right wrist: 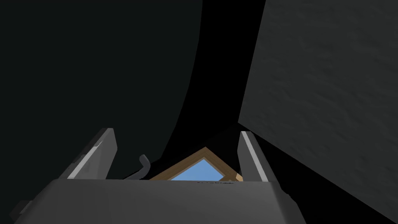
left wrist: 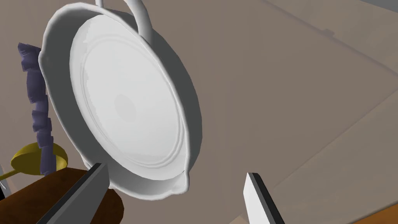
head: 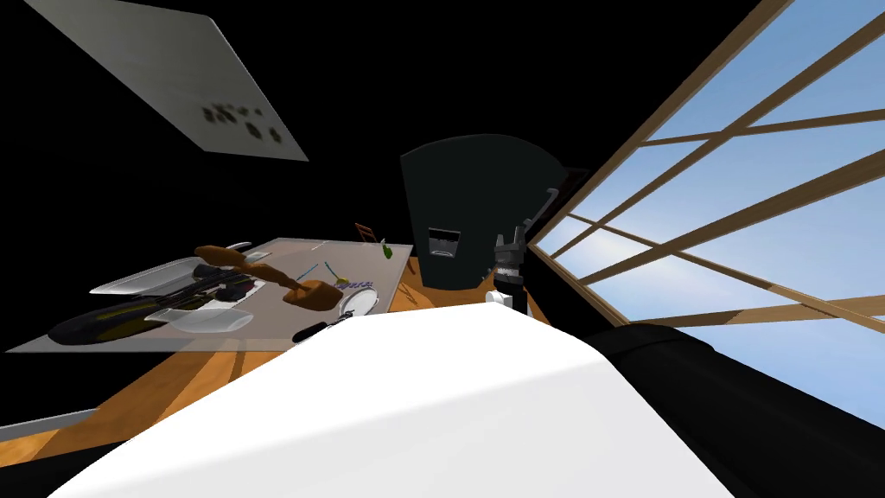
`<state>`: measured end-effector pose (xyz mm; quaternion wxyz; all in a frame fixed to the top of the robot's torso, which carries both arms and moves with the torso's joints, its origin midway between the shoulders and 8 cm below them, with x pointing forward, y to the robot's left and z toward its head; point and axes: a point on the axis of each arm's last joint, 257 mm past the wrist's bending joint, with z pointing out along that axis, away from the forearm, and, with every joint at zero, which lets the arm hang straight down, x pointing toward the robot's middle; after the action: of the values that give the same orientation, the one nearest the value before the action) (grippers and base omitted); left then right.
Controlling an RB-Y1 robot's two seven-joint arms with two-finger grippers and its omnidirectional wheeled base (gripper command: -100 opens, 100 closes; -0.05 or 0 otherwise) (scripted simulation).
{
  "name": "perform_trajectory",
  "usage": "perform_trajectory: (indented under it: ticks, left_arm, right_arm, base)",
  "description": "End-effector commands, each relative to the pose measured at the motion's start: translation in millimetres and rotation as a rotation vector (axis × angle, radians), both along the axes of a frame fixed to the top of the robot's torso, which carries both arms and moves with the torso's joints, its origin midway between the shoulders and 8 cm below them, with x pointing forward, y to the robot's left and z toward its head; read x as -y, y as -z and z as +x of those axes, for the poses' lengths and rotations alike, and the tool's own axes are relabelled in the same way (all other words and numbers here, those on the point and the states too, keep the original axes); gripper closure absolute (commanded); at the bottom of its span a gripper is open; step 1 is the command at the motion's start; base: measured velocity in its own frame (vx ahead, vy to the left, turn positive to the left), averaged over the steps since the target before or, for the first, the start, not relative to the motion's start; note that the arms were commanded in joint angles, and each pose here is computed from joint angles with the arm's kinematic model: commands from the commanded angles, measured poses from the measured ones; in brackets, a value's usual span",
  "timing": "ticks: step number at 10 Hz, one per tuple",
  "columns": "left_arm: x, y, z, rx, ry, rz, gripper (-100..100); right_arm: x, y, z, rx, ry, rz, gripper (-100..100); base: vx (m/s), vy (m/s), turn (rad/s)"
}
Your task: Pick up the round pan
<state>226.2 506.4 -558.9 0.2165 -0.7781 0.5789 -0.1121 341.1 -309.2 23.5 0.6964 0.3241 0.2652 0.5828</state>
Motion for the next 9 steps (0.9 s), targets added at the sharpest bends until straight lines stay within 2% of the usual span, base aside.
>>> perform_trajectory:
  ticks: [1, 4, 5, 6, 7, 9]
  left_arm:
    - [-5.6, 6.8, -16.3, -0.06, -0.002, -0.006, -100]
    - [-15.4, 16.3, -43.8, -0.148, -0.004, -0.014, -100]
    - [-13.2, 13.6, -35.5, -0.125, -0.003, -0.009, -100]
    - [-13.0, 14.0, -37.0, -0.131, -0.003, -0.011, 0]
    - [-4.6, 23.0, -35.6, -0.128, -0.007, -0.011, -100]
    - [2.2, 29.5, -34.7, -0.127, -0.009, -0.011, -100]
  right_arm:
    - [0.0, 0.0, 0.0, 0.0, 0.0, 0.0, 0]
    - [0.0, 0.0, 0.0, 0.0, 0.0, 0.0, 0]
    - [0.0, 0.0, 0.0, 0.0, 0.0, 0.0, 0]
    - [0.0, 0.0, 0.0, 0.0, 0.0, 0.0, 0]
    - [0.0, 0.0, 0.0, 0.0, 0.0, 0.0, 0]
    - [0.0, 0.0, 0.0, 0.0, 0.0, 0.0, 0]
  base:
    - [0.05, 0.049, -0.096]
    - [0.046, 0.038, -0.097]
    - [0.025, 0.017, -0.021]
    - [0.0, 0.0, 0.0]
    - [0.003, 0.048, -0.02]
    - [0.006, 0.068, -0.017]
